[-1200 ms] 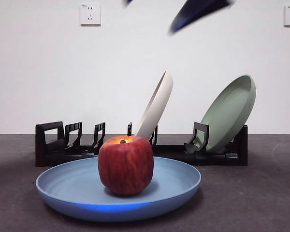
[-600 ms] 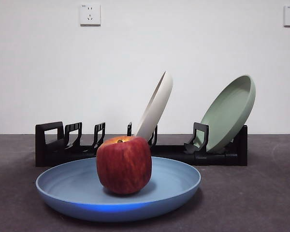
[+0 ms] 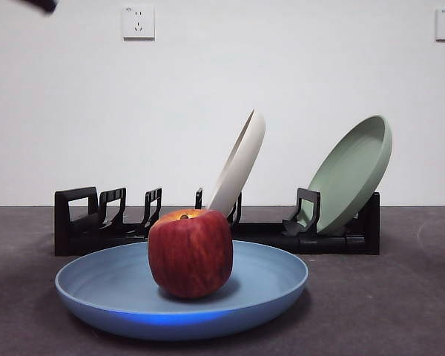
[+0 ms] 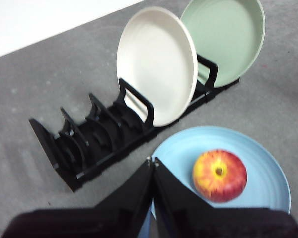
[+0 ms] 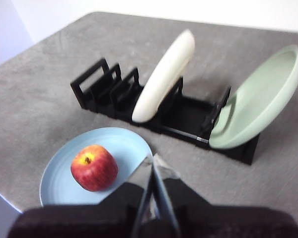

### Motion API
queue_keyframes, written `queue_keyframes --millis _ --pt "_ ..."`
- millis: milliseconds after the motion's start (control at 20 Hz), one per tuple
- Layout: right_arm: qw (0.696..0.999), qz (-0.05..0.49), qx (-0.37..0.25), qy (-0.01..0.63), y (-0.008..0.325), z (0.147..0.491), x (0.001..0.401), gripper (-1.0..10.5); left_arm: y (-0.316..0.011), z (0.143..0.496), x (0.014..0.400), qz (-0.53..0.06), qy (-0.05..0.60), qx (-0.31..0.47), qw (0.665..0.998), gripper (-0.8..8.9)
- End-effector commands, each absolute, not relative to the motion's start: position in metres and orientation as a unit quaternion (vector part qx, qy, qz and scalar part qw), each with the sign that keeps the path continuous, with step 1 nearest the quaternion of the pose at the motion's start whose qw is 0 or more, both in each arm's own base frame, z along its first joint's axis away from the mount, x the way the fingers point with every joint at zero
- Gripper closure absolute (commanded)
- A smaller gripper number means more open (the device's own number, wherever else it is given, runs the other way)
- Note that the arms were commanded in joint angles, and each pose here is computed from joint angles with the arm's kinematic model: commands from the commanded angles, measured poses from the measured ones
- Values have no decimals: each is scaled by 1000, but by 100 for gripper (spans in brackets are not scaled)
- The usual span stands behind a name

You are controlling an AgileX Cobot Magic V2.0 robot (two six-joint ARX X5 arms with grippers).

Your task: Take the blue plate from the plate rack,put the plate on the table,take the apple from the table,put the apple in the plate

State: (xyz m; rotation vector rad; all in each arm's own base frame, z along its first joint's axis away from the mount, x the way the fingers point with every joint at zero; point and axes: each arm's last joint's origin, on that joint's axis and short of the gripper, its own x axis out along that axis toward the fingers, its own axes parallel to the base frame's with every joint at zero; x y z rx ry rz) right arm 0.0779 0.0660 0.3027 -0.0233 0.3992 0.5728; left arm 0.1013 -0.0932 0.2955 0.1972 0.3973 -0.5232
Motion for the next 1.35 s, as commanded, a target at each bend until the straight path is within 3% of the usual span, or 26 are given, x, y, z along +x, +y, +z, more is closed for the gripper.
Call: queue_keyframes --millis 50,300,1100,1200,1350 --pt "935 285 9 208 70 278 82 959 -85 280 94 -251 186 67 948 822" --pt "930 298 8 217 75 255 85 959 -74 270 83 -254 158 45 953 822" --pt "927 292 3 237 77 251 88 958 -72 268 81 -254 168 57 951 816" --pt "927 292 3 236 77 251 88 958 -62 271 78 -230 141 79 960 816" --pt "927 292 3 236 77 251 88 958 -45 266 77 -196 109 44 974 816"
